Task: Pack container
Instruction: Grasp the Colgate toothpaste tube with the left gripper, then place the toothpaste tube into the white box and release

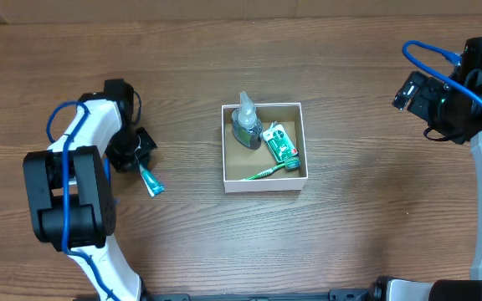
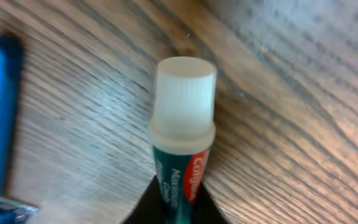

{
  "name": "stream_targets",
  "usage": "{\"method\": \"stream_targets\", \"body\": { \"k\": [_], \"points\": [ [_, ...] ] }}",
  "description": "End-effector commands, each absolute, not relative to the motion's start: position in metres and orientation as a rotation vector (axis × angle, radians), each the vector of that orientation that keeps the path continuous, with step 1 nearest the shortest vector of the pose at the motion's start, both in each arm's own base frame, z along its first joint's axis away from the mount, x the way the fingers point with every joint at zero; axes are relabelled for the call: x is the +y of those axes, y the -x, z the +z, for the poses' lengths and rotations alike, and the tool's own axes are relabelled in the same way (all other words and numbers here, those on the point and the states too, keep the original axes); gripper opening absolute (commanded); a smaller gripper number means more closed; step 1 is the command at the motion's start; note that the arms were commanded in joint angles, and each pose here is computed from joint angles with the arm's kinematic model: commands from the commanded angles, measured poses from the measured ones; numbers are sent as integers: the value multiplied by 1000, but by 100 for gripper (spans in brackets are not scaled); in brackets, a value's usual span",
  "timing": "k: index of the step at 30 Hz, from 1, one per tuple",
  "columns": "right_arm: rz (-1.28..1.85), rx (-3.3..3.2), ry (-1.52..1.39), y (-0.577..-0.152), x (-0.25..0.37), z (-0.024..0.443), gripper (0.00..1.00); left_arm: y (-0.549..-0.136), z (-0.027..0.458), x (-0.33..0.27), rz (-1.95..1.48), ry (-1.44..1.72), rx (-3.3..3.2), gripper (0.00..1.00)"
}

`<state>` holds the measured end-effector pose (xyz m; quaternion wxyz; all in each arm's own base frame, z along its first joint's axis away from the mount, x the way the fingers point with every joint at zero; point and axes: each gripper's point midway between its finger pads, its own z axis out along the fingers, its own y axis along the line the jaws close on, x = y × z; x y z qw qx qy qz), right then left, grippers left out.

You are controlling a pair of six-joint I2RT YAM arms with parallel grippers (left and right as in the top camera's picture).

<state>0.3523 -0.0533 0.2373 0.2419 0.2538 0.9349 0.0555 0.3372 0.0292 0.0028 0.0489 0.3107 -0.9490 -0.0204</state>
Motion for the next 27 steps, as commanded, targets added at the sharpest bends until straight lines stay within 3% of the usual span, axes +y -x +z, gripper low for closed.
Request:
{"method": "stream_targets", "body": {
  "k": [1, 9, 13, 16, 20, 27],
  "points": [
    [158, 2547, -690, -352, -54, 240, 100, -357, 20, 41, -140, -905, -2940, 4],
    [158, 2547, -691, -352, -54, 240, 100, -403, 125, 0, -149, -673, -3246, 4],
    [158, 2547, -690, -352, -54, 240, 100, -409, 195, -75, -115, -157, -3547, 4],
    [158, 2546, -690, -352, -54, 240, 100, -394, 233, -155, -72, 513, -3663, 4],
    [158, 2547, -690, -352, -54, 240, 100, -362, 239, -229, -167, 1118, -3573, 4],
    [158, 2547, -690, -352, -54, 240, 100, -345, 194, -272, -116, 1369, -3375, 4]
  ]
}}
